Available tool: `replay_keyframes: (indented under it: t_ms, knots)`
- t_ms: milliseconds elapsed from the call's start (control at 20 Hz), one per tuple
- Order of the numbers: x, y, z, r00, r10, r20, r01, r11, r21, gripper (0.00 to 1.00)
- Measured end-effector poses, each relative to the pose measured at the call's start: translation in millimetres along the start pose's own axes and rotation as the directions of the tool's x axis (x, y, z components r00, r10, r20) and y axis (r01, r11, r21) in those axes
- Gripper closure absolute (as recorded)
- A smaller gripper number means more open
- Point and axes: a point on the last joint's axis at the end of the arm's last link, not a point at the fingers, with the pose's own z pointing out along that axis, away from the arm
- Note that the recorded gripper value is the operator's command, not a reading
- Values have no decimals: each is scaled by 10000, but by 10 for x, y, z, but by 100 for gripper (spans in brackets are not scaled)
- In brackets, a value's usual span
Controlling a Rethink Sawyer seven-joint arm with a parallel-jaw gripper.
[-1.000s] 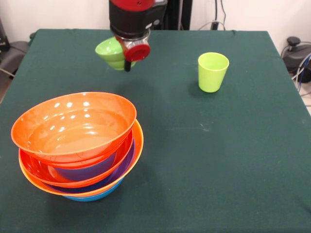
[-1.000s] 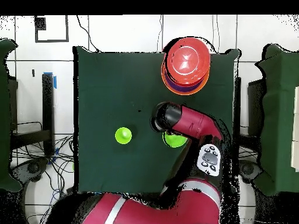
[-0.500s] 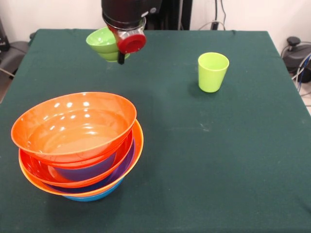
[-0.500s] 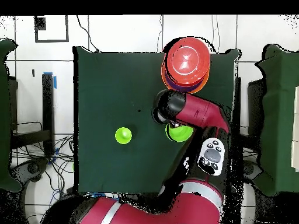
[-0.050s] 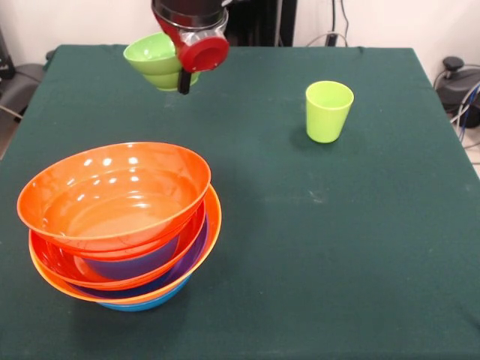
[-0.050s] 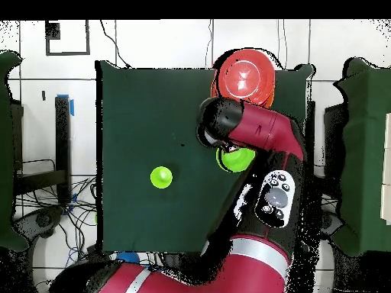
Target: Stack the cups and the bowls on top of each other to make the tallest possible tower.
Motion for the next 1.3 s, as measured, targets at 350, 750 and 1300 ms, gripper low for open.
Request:
replay_keyframes:
  t_ms: [350,750,1300]
  knots:
    - [88,104,-88,9997,-201,158,203,9997,-121,100]
    - [340,231,-41,9982,-575,143,575,9983,-38,100]
    - [445,373,84,9979,-552,352,569,9971,-505,100]
